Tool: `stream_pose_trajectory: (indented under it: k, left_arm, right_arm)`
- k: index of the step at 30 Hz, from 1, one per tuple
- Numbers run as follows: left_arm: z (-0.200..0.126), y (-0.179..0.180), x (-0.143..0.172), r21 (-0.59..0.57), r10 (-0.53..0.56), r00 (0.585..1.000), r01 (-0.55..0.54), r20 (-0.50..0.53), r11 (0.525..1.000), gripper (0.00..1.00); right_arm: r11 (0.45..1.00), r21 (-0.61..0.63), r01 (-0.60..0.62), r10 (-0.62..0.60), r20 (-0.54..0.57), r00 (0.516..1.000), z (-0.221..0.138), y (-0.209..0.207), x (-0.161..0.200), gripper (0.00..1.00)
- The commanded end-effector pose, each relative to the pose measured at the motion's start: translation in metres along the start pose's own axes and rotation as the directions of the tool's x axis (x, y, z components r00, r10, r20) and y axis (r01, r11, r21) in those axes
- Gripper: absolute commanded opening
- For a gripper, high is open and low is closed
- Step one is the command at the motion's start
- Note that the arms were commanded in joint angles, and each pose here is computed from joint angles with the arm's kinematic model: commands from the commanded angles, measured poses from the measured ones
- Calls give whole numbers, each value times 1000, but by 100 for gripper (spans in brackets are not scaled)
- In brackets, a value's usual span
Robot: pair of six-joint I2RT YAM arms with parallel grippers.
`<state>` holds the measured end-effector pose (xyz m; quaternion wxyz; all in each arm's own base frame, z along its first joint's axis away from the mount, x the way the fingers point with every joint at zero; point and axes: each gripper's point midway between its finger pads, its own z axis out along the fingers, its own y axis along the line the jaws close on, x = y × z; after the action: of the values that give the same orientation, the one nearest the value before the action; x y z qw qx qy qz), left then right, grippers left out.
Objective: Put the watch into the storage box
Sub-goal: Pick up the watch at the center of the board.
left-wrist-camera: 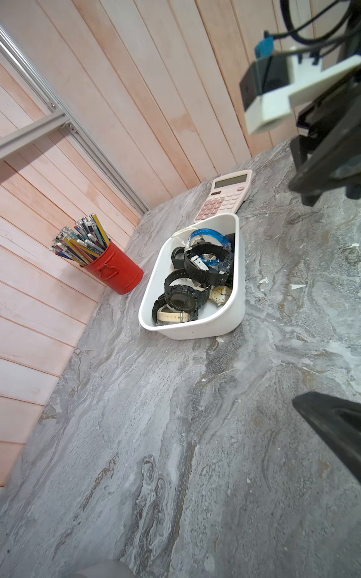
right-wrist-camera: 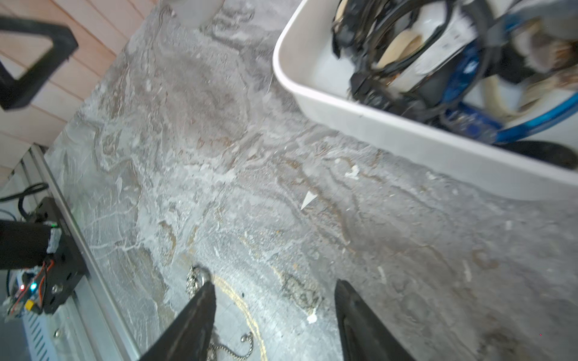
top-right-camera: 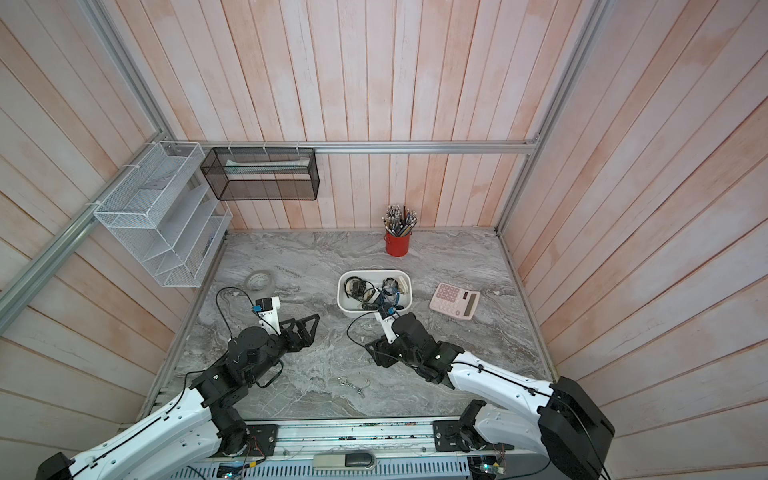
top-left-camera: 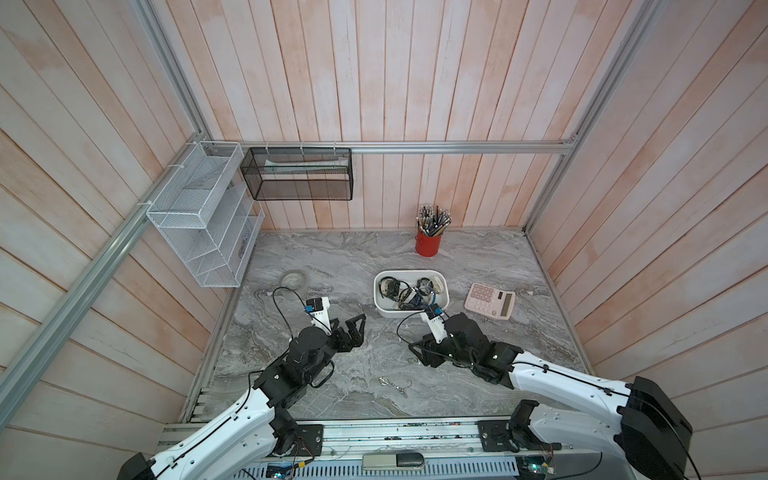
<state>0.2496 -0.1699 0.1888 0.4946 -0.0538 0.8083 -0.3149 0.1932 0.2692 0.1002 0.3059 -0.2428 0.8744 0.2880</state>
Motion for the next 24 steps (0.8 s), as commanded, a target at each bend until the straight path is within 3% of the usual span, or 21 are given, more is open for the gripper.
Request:
stream_pose_trajectory:
  k: [1,10,24]
  left_arm:
    - [-4,12,1,-48,20,1000,-19,8,999,100]
    - [-8,16,-5,-71,27,999,-25,33,997,99]
    - [-11,21,-9,-93,20,998,-15,51,996,100]
  right_arm:
    - [1000,21,20,-19,-64,998,11,4,20,58]
    - [992,-20,122,-123,-184,975,32,32,55,45]
    - [971,-40,237,-238,-292,927,49,57,93,37]
